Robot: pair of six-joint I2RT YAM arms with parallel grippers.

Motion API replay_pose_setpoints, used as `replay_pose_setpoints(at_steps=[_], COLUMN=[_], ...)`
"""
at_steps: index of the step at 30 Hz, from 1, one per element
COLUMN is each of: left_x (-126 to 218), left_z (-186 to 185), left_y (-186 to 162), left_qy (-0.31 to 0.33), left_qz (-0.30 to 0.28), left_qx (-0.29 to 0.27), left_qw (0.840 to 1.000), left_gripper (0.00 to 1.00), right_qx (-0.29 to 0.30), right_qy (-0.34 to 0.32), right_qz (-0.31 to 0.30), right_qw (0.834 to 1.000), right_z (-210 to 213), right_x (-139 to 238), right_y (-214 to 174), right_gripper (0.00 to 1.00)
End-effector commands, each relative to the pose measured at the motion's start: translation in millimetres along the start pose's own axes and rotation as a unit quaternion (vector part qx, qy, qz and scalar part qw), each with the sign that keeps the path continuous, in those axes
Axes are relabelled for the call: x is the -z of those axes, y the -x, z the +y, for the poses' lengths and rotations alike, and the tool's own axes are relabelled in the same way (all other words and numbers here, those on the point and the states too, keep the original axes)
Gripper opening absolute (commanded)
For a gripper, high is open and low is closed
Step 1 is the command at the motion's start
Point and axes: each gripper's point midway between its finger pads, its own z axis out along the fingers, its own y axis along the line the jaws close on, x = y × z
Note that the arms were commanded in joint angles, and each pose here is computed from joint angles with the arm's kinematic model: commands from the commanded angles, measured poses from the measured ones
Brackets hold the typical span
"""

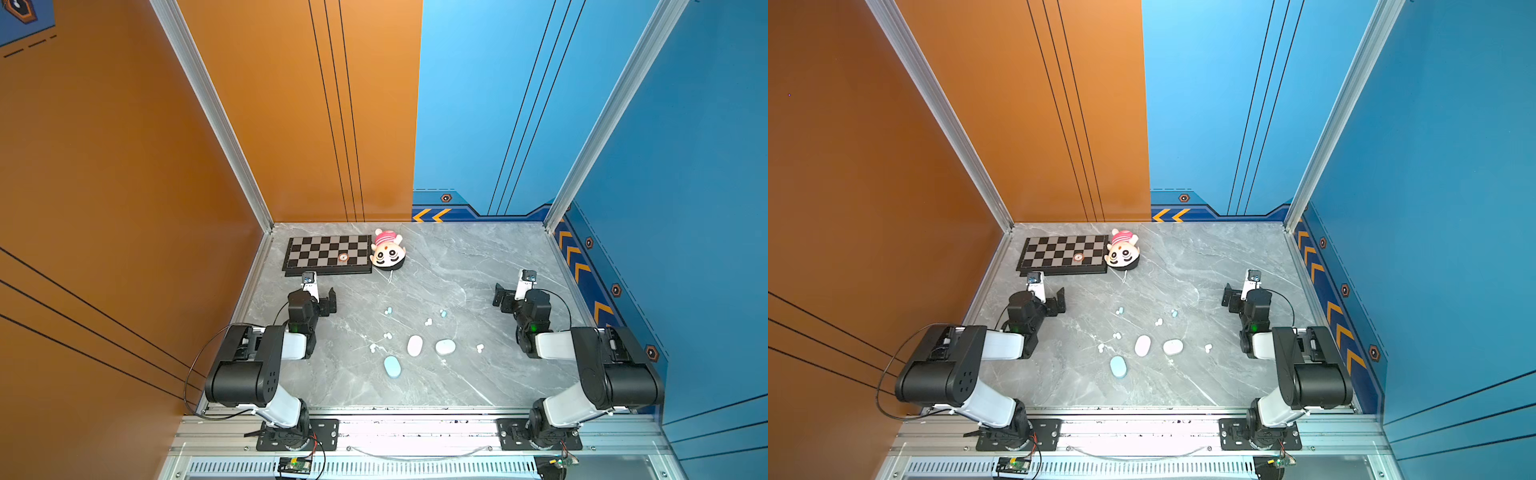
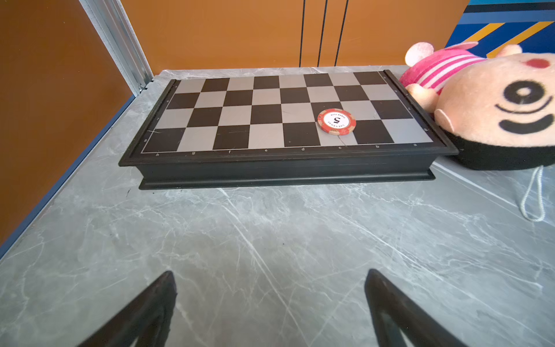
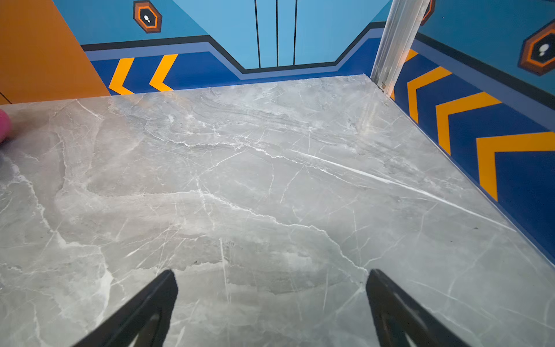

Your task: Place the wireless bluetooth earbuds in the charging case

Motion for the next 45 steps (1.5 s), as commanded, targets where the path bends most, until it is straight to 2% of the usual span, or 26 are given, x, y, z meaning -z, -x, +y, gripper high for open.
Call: replay_pose_setpoints(at_steps=[1,17,23,25,28,30,32,34,35,36,37,38,41,45], left_x=[-1,-2,-1,0,4,9,14,18,19,20,20,20,20,36], left_z=[0,1,2,-2,-5,-8,-12,-2,7,13,12,5,-22,-81], left_y=[10,9,10,18,38,56,75,88,91,90,93,95,96,89], left_qy=[0.006,0.006,-0.017,-0.028,-0.039,-0.048,-0.059,-0.030,-0.004,0.011,0.000,-0.021,-0.081,-0.168], left_qz=[-0.015,-0.013,-0.015,-0.013,0.020,0.021,0.010,-0.001,-0.006,-0.007,-0.008,-0.007,0.004,0.014], left_qx=[-0.008,-0.005,0.009,0.005,0.001,0.002,0.010,0.084,0.135,0.183,0.201,0.200,0.173,0.079], left_qw=[1.000,1.000,1.000,0.999,0.999,0.999,0.998,0.996,0.991,0.983,0.980,0.980,0.982,0.983], left_gripper=[0.98,0.98,0.98,0.98,0.98,0.98,0.98,0.98,0.98,0.98,0.98,0.98,0.98,0.98], right_qx=[0.005,0.006,0.005,0.005,0.007,-0.038,-0.146,-0.250,-0.290,-0.321,-0.339,-0.341,-0.296,-0.226], right_qy=[-0.005,-0.005,-0.006,-0.020,-0.026,-0.012,-0.030,-0.010,0.033,0.067,0.076,0.078,0.062,0.051], right_qz=[-0.005,-0.005,-0.006,-0.003,0.027,0.035,0.049,0.065,0.064,0.065,0.075,0.096,0.173,0.264], right_qw=[1.000,1.000,1.000,1.000,0.999,0.999,0.988,0.966,0.954,0.943,0.935,0.932,0.937,0.936], right_z=[-1,0,-1,-4,-1,4,-4,-8,-2,3,5,10,33,84], right_x=[0,0,0,3,12,22,33,42,43,44,45,47,56,78], right_y=[4,3,4,13,44,72,94,109,118,123,122,119,103,77], right_gripper=[1.00,1.00,1.00,1.00,1.00,1.00,1.00,1.00,1.00,1.00,1.00,1.00,1.00,1.00])
